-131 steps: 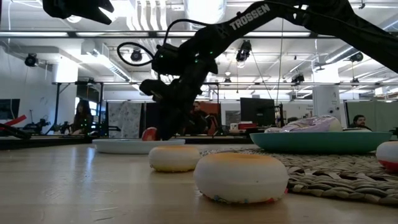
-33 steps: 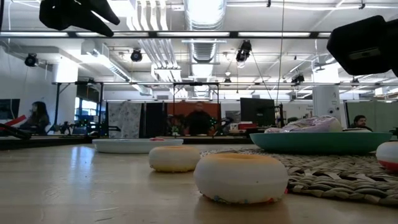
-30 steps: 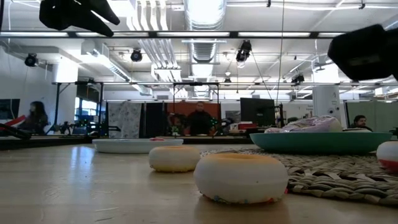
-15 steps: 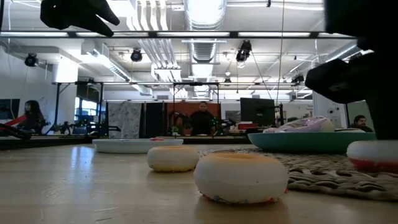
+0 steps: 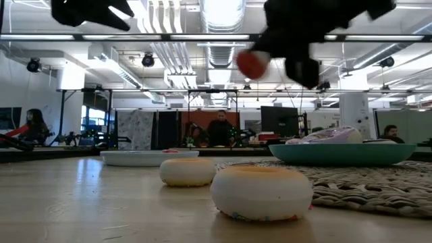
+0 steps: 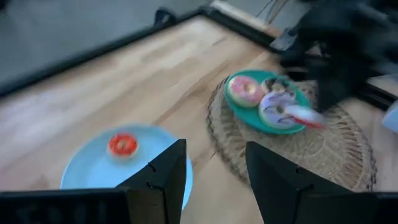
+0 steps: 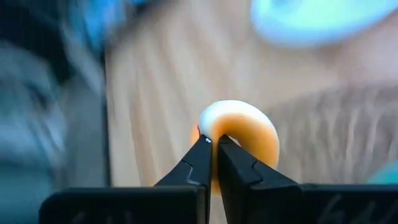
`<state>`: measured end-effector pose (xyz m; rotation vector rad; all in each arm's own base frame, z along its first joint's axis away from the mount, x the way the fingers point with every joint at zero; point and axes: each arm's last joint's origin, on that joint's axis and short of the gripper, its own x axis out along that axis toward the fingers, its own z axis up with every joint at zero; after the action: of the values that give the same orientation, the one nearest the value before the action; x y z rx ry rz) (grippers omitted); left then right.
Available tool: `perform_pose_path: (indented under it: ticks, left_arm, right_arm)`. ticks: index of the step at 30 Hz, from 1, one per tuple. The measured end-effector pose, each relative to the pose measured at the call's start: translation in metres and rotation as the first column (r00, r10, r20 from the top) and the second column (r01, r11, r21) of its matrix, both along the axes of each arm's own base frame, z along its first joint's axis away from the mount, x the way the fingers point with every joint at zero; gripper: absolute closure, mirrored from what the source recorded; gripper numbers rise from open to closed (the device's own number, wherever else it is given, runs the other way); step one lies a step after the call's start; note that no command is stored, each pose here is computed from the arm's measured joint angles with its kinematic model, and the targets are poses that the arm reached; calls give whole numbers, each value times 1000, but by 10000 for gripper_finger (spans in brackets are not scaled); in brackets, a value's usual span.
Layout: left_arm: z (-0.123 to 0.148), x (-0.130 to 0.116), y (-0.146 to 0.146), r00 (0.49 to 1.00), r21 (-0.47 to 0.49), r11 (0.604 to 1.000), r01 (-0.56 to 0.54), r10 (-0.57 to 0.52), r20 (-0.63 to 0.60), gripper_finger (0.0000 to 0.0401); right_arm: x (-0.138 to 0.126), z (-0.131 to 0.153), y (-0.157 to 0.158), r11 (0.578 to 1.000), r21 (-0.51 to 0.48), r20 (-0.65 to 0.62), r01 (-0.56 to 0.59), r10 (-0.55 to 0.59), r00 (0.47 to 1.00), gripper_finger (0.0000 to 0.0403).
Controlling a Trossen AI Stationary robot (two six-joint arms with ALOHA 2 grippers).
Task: Pick & Place donuts
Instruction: Put the small dark pink donut onto the blue plate
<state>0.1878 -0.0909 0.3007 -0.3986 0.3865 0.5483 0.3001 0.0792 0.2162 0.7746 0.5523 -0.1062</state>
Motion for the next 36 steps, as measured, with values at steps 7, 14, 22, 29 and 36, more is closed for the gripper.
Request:
perform_pose_path:
  ticks: [7, 14, 22, 29, 36]
  left_arm:
    - [4, 21, -10, 998, 247, 968, 54, -59, 15, 262]
    - [-15, 50, -20, 998, 470, 882, 20, 13, -66, 262]
    - [-22, 62, -22, 995, 501, 863, -65, 96, -35, 262]
    - [-21, 66, -16, 991, 492, 864, -109, 131, -10, 262]
    - [-19, 69, -8, 980, 497, 848, -184, 199, 23, 262]
  right_arm:
    - [9, 8, -57, 877, 419, 372, 234, -401, 837, 389]
    - [45, 20, -60, 807, 568, 462, 162, -476, 748, 388]
    - [81, 28, -59, 769, 615, 457, 175, -529, 716, 388]
    - [98, 31, -59, 735, 659, 447, 162, -555, 701, 388]
    - [103, 37, -58, 732, 662, 448, 161, -559, 697, 388]
